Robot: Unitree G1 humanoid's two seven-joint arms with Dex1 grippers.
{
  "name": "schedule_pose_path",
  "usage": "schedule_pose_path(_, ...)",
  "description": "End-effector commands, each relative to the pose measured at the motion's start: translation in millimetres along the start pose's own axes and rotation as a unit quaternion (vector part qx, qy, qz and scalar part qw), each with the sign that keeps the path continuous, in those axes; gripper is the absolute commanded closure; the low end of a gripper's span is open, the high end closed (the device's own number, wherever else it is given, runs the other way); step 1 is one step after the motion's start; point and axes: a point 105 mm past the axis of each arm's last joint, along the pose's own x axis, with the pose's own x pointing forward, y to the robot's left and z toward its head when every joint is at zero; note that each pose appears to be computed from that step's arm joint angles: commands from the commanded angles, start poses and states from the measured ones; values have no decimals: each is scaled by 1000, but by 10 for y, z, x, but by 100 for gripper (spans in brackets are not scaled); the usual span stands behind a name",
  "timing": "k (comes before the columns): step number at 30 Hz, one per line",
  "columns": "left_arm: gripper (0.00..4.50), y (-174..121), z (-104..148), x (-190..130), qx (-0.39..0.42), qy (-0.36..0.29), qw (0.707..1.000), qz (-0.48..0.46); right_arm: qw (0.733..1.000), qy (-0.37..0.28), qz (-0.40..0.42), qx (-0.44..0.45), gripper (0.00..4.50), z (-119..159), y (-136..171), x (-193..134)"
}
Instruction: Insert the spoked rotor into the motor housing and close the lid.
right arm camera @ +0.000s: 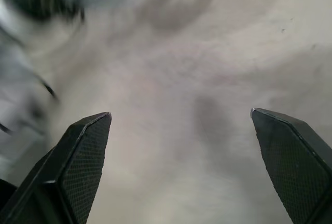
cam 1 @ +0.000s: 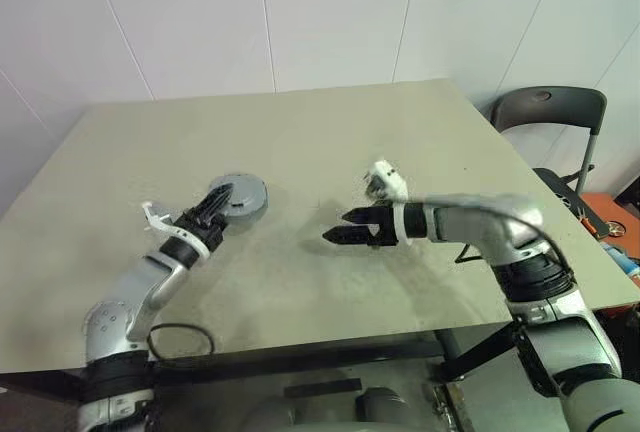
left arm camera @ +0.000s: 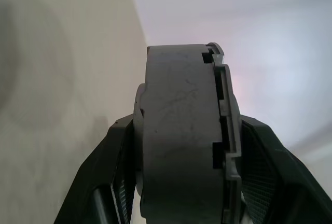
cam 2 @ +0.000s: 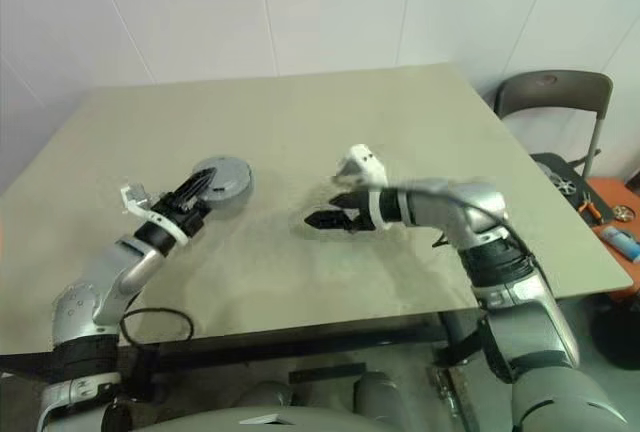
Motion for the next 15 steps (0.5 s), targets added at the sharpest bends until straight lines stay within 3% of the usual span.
schedule_pose_path(1, 219, -136, 229, 73, 6, -57, 998, 7, 989, -22, 30, -144, 0, 111, 142, 13)
schedule_pose_path(6, 219, -75, 372, 62, 7, -99, 994, 36, 976, -18, 41, -211, 0, 18, 182, 38)
schedule_pose_path(15, 219, 143, 750, -131, -15, -236, 967, 90, 976, -20, 50, -213, 0, 14, 179, 39)
